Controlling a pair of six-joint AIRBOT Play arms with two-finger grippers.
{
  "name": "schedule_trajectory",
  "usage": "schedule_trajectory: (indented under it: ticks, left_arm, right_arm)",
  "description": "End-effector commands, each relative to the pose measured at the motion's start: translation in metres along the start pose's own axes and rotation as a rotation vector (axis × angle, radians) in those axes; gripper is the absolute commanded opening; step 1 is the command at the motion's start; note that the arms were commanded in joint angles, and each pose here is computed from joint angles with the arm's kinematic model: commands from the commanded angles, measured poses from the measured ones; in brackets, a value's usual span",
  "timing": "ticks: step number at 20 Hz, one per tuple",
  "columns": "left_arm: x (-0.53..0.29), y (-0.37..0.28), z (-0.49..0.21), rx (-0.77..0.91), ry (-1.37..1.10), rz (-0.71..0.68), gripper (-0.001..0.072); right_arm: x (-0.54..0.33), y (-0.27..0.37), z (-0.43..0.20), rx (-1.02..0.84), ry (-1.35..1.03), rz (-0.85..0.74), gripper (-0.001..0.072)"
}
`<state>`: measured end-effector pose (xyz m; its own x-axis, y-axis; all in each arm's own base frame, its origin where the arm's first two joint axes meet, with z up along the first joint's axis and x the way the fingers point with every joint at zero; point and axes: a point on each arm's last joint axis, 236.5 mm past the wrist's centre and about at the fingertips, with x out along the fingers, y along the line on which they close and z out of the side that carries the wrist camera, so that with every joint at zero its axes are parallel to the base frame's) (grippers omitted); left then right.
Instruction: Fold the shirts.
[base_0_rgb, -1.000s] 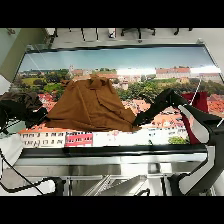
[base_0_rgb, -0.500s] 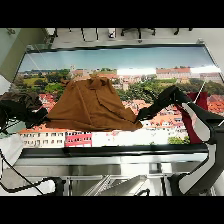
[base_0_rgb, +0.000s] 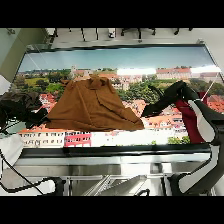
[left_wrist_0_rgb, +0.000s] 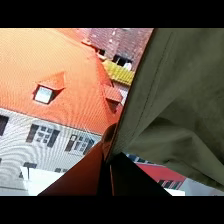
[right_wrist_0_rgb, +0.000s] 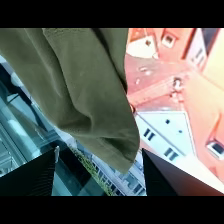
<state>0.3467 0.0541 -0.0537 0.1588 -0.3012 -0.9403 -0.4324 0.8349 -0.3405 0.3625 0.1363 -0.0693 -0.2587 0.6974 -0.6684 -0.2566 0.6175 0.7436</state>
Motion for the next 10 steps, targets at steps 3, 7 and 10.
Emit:
schedule_trajectory:
  ticks: [3, 7, 10]
  left_arm:
    - [0.0, 0.0, 0.001, -0.005, -0.004, 0.0, 0.0016]
    - [0.0, 0.0, 0.001, -0.005, -0.002, 0.0, 0.0015]
    - [0.0, 0.0, 0.0, -0.005, 0.0, 0.0, 0.0015]
  right_arm:
    - [0.002, -0.003, 0.006, -0.011, -0.015, 0.001, 0.0601]
    - [0.019, -0.018, 0.001, 0.035, 0.022, 0.026, 0.0601]
    - [0.025, -0.024, -0.002, 0.052, 0.037, 0.038, 0.0601]
